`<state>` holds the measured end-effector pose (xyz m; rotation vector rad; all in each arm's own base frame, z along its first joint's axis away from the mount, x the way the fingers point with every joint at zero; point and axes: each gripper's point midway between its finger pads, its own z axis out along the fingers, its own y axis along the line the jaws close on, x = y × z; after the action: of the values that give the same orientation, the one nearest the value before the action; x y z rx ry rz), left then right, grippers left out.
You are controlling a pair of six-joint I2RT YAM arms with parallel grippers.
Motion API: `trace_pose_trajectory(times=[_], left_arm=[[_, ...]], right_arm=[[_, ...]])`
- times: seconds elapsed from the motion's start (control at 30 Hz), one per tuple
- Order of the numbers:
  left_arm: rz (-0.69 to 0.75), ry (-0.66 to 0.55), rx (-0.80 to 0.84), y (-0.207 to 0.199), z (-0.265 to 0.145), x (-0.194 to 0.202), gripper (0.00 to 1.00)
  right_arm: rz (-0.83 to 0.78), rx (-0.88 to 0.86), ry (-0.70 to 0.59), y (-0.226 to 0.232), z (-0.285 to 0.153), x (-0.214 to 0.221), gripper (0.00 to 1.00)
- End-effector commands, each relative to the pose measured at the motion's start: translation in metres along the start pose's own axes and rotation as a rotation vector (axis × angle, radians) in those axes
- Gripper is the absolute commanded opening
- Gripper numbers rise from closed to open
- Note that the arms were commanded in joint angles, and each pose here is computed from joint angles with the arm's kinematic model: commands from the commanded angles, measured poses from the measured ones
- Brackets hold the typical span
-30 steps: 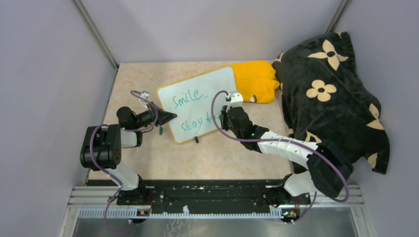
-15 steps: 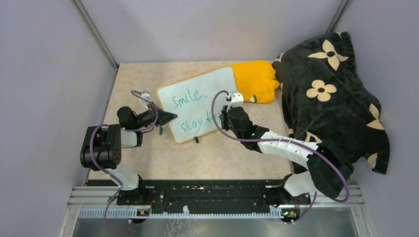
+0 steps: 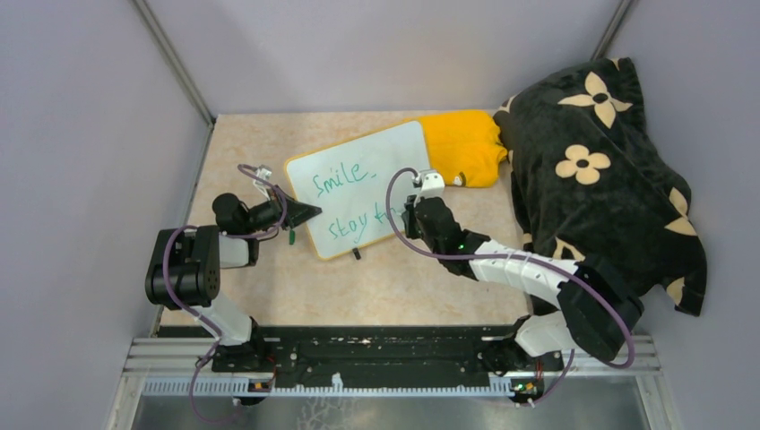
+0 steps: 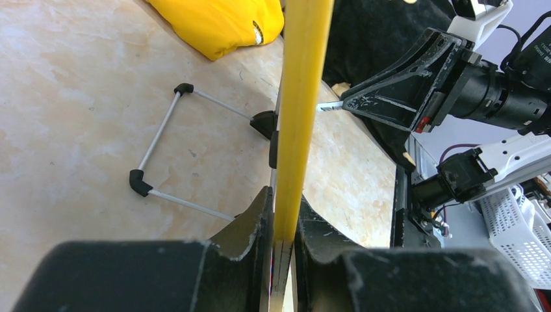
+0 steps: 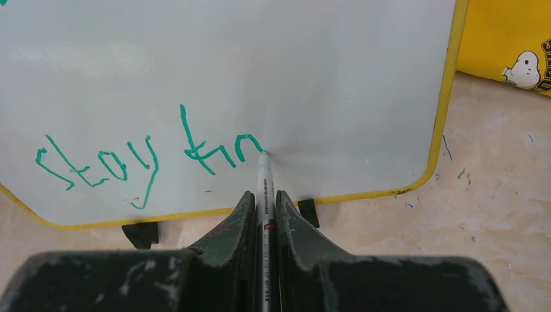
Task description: Write a sentence on the whiteboard
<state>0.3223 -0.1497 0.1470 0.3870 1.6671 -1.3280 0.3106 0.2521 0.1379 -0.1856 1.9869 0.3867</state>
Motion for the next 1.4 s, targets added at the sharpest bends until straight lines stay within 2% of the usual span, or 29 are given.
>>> trace_pose_trajectory(times=[0.0,0.27,0.67,0.97,1.37], left_arm=[[0.049,0.001,0.024,-0.003,0.003,-0.006,0.20],[0.049,0.003,0.026,-0.004,0.003,-0.006,0.20],[0.050,0.001,0.025,-0.004,0.003,-0.006,0.20],[0.053,0.000,0.025,-0.004,0.003,-0.007,0.20],[0.048,0.002,0.024,-0.004,0.003,-0.006,0.20]], right_arm=[[0.036,0.002,-0.049,-0.003,-0.004,-0.015,0.00],[0.041,-0.001,-0.046,-0.003,-0.006,-0.014,0.00],[0.075,-0.014,-0.148,-0.001,-0.029,-0.063,0.00],[0.080,-0.007,-0.184,-0.003,-0.019,-0.085,0.00],[0.074,-0.008,-0.172,-0.001,-0.007,-0.085,0.00]])
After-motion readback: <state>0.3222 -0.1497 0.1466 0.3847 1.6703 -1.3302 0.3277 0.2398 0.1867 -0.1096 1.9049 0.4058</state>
